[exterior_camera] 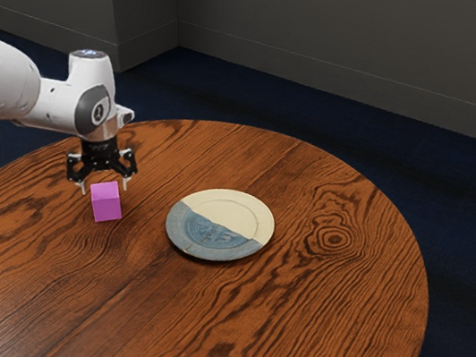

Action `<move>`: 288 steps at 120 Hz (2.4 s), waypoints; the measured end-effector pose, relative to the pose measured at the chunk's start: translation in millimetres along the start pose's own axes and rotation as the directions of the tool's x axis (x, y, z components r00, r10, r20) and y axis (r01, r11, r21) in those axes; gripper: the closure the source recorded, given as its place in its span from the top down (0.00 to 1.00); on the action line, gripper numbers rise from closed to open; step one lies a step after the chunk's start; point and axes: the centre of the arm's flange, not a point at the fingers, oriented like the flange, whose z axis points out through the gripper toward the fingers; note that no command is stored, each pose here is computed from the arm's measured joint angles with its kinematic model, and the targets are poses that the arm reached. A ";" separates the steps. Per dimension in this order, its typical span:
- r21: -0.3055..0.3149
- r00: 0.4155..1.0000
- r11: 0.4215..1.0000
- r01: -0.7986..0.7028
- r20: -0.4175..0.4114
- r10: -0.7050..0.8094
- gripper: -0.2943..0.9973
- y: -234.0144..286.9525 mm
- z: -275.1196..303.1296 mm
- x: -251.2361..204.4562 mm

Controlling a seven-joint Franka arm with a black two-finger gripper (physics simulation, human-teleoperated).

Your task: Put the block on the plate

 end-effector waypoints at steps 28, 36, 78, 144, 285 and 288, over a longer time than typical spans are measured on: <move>0.027 1.000 1.000 0.016 0.010 -0.016 0.76 6.7 23.2 -5.7; 0.030 1.000 0.999 0.027 0.014 -0.028 0.72 4.7 26.4 -6.1; 0.031 0.998 0.997 0.065 0.016 -0.065 0.58 3.8 26.7 -6.6; -0.074 0.996 0.994 -0.082 -0.030 0.080 0.55 91.4 -52.1 -91.4; -0.056 0.805 0.803 -0.593 -0.060 0.590 0.77 125.3 -208.4 -204.3; -0.058 0.795 0.793 -0.607 -0.061 0.604 0.77 123.1 -213.7 -200.6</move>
